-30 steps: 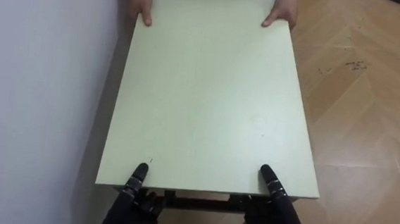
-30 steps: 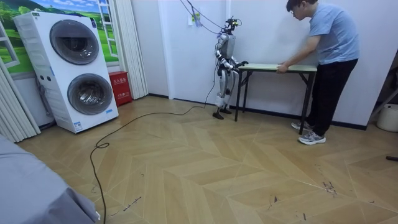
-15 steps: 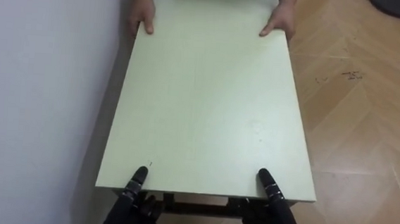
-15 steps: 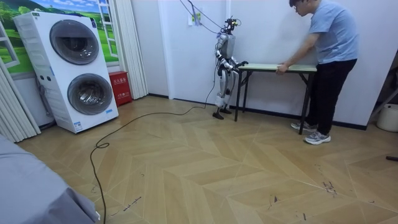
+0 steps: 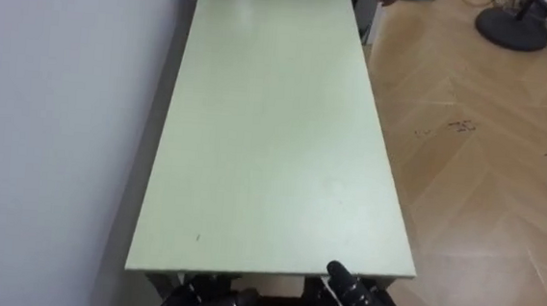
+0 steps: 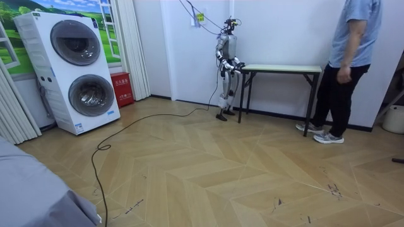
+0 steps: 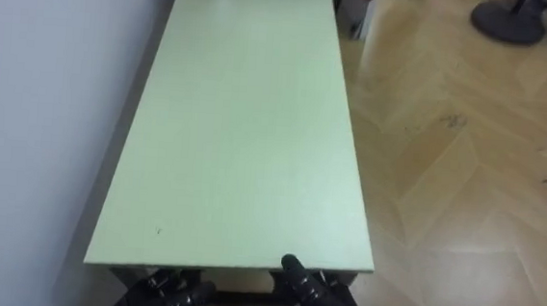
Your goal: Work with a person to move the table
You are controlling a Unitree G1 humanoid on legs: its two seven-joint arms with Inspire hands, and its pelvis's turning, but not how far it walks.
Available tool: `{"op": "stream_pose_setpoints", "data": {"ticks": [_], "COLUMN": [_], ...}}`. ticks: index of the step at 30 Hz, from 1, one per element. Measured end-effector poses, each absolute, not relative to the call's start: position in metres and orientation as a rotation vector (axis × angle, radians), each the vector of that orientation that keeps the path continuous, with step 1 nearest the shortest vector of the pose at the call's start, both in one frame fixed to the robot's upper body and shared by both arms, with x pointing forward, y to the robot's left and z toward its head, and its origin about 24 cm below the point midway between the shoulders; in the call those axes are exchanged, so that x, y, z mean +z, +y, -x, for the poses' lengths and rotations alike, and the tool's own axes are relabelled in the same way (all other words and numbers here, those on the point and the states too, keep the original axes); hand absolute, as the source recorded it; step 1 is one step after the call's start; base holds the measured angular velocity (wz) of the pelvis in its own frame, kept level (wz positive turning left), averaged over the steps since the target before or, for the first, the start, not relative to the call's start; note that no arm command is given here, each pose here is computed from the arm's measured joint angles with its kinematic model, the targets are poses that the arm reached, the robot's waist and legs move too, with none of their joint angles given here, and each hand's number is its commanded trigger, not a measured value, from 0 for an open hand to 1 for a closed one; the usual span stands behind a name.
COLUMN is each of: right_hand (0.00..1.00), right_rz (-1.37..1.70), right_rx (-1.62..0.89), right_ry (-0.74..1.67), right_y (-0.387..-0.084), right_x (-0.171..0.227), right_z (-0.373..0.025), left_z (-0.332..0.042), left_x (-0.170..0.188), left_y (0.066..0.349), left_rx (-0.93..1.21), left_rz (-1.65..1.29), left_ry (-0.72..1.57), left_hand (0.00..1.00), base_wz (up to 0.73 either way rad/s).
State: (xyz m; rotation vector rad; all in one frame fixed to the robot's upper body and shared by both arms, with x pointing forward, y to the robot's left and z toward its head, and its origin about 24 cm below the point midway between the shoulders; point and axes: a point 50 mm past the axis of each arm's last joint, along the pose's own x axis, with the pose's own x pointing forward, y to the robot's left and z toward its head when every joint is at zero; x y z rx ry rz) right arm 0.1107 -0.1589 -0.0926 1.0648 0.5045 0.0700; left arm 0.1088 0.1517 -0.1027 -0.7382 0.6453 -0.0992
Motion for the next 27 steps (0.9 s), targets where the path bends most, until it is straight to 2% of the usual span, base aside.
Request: {"op": "stream_pose_setpoints", "data": {"ticks": [16, 21, 27], "right_hand": [0.00, 0.00, 0.00], "right_rz": [-1.020, -0.904, -0.627], "right_rx": [0.130, 0.090, -0.015], "right_ry": [0.523, 0.649, 0.853], "right_y": [-0.164, -0.175, -0.204], "right_x": [-0.100, -0.118, -0.141], "right_z": [-0.103, -0.088, -0.064], "left_z": [-0.096, -0.087, -0.067], "left_x": [-0.115, -0.120, -0.138], "left_y": [0.157, 0.163, 0.190], "left_rx": [-0.071, -0.075, 0.052], "left_rz": [0.714, 0.617, 0.479], "left_ry": [0.716, 0.769, 0.881], "left_hand": [0.00, 0.00, 0.00], "base_wz": [0.00, 0.00, 0.00]}}
